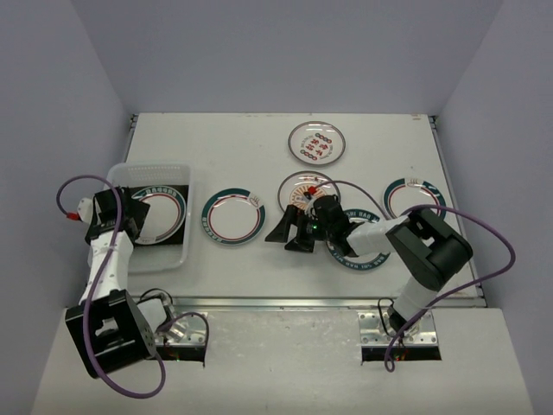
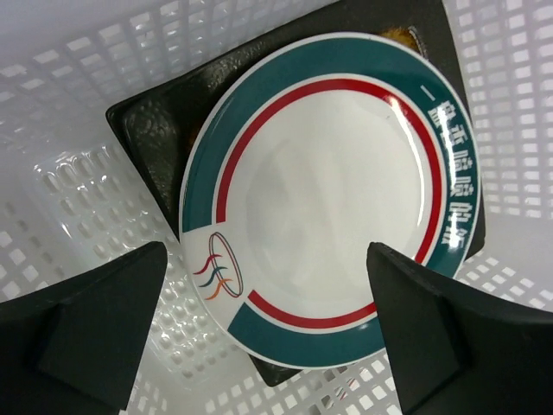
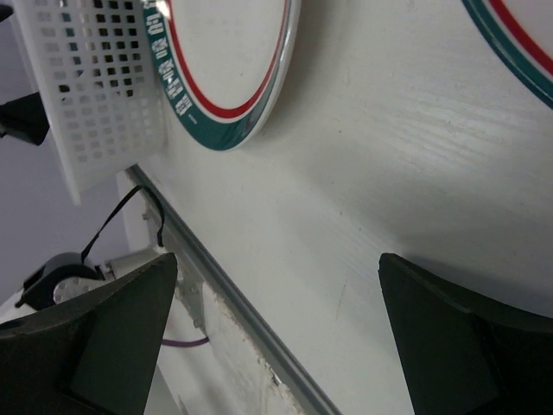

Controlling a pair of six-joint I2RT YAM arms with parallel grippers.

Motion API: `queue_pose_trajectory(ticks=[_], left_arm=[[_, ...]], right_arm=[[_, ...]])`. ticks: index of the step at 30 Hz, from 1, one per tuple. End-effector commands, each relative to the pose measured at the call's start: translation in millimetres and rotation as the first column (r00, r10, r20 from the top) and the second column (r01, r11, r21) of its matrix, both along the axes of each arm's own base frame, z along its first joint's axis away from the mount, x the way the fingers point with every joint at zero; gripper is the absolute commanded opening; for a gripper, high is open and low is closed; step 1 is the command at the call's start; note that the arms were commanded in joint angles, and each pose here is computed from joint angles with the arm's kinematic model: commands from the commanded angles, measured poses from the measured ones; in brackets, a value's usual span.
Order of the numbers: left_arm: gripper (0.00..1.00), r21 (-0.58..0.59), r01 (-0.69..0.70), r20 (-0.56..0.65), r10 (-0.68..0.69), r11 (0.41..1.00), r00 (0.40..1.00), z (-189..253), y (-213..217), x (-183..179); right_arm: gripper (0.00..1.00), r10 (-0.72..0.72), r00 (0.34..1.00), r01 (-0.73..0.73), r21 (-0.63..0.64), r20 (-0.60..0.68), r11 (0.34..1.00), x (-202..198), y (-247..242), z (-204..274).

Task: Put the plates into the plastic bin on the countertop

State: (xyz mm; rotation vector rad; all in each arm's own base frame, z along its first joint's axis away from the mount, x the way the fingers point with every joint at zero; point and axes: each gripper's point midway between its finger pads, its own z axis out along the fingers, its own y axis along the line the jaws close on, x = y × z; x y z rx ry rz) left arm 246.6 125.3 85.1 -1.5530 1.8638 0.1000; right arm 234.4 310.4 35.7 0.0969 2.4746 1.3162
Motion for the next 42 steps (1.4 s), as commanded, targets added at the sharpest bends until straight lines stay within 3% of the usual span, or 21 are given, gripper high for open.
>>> queue_pose_trajectory(ticks=[1,8,12,16,19,23,24,30,32,34,37,39,40,42], left_arm=[[1.0,0.045,-0.033,0.088,0.029,0.998,0.996,28.1,8.8,7.3],[1.0,0.109,0.036,0.083,-0.045,0.993,0.996,87.1,13.0,13.8],[1.0,0.258,0.098,0.191,-0.15,0.961,0.97,150.9,6.8,1.8],[1.0,0.314,0.222,0.241,-0.303,0.923,0.922,176.2,-23.6,6.5],[1.0,0.34,0.304,0.282,-0.405,0.89,0.87,187.3,-43.2,7.3],[1.0,0.336,0.485,0.341,-0.584,0.807,0.736,192.5,-85.1,15.8],[1.0,0.331,0.524,0.344,-0.617,0.785,0.708,189.4,-94.4,17.1],[1.0,0.346,0.759,0.272,-0.833,0.552,0.482,183.4,-154.8,19.2],[1.0,0.333,0.824,0.276,-0.883,0.458,0.38,185.5,-176.5,20.6],[1.0,0.329,0.854,0.283,-0.905,0.402,0.317,188.2,-189.9,21.1],[1.0,0.319,0.89,0.298,-0.926,0.325,0.231,186.1,-208.1,21.2],[1.0,0.31,0.909,0.325,-0.929,0.279,0.175,183.2,-219.4,19.7],[1.0,0.287,0.928,0.356,-0.926,0.238,0.127,176.6,-229.4,16.8],[1.0,0.253,0.949,0.394,-0.916,0.188,0.076,169.4,-240.3,16.4]], right_arm=[[0.99,-0.169,0.986,0.169,-0.045,0.009,0.985,29.9,10.8,-6.3],[0.99,-0.343,0.939,0.334,-0.195,-0.011,0.922,51.4,18.7,-32.2],[0.91,-0.431,0.902,0.408,-0.251,-0.041,0.878,64.9,19.9,-56.7],[0.65,-0.456,0.887,0.422,-0.276,-0.069,0.864,72.1,25.9,-77.0],[0.4,-0.469,0.879,0.435,-0.266,-0.081,0.86,77.4,31.3,-79.8],[0.2,-0.464,0.881,0.427,-0.263,-0.096,0.865,82.5,39.2,-85.2],[0.0,-0.464,0.881,0.427,-0.265,-0.093,0.865,82.5,38.6,-85.6],[0.0,-0.42,0.903,0.428,-0.096,0.092,0.899,67.5,18.9,12.4],[0.0,-0.373,0.904,0.393,-0.061,0.21,0.918,65.0,10.8,58.5],[0.0,-0.364,0.899,0.391,-0.073,0.243,0.917,68.5,-4.8,71.1],[0.0,-0.23,0.948,0.209,0.116,0.22,0.971,57.9,-7.2,115.0],[0.0,-0.183,0.961,0.141,0.2,0.208,0.97,57.7,-11.9,129.3],[0.0,-0.054,0.972,-0.011,0.273,0.229,0.962,43.5,0.8,150.4],[0.0,0.02,0.967,-0.099,0.301,0.254,0.948,34.1,7.1,163.8]])
